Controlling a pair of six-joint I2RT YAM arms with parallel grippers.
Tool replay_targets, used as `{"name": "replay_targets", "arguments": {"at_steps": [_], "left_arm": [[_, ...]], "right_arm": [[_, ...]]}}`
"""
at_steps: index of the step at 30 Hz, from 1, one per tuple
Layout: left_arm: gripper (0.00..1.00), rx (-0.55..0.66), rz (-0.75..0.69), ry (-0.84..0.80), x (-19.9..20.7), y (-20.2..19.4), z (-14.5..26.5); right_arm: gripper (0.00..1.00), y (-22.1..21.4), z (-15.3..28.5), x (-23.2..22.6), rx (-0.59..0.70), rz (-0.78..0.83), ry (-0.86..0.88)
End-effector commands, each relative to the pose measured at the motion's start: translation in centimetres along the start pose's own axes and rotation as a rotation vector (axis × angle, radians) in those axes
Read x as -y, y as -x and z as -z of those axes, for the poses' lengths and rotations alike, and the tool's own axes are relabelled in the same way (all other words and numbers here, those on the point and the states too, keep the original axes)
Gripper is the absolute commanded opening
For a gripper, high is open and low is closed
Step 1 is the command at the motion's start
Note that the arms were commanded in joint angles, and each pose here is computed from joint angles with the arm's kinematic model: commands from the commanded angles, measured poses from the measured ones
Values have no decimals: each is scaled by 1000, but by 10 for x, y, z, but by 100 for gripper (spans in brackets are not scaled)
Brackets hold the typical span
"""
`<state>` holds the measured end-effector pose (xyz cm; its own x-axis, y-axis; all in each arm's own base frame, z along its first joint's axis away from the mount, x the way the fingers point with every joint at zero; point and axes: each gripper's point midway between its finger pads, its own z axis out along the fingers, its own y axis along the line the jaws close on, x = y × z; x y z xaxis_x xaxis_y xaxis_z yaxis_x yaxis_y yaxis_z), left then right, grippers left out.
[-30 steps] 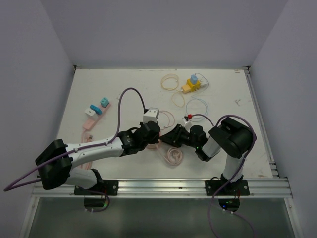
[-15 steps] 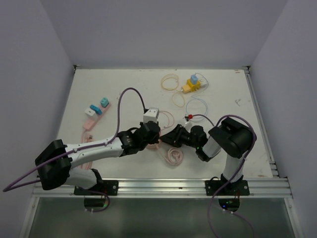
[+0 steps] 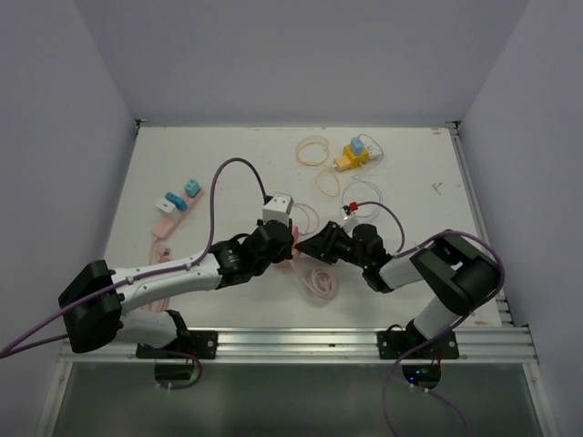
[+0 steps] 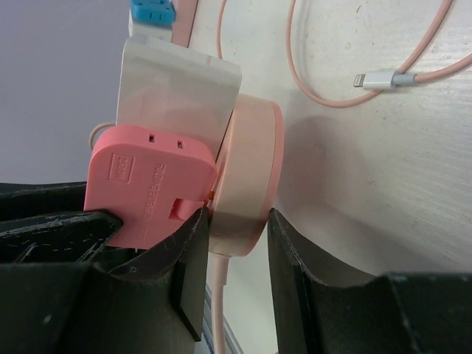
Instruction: Pull the plug off the socket
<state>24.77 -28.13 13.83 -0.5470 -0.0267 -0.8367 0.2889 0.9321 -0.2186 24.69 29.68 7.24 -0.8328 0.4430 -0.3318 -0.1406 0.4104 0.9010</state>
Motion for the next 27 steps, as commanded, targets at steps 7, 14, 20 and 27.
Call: {"name": "replay_targets", "arguments": {"at_steps": [7, 14, 20, 27], "left_arm": [[0, 419, 235, -161, 31, 120, 39], [0, 476, 254, -143, 22, 129, 47], [0, 493, 273, -127, 15, 133, 54], [0, 434, 241, 9, -18, 130, 64]], "right_arm": [[0, -23, 16, 70, -76, 55, -298], [0, -26, 20, 79, -74, 51, -322], [0, -26, 22, 82, -67, 57, -326], [0, -19, 25, 68, -55, 117, -279]]}}
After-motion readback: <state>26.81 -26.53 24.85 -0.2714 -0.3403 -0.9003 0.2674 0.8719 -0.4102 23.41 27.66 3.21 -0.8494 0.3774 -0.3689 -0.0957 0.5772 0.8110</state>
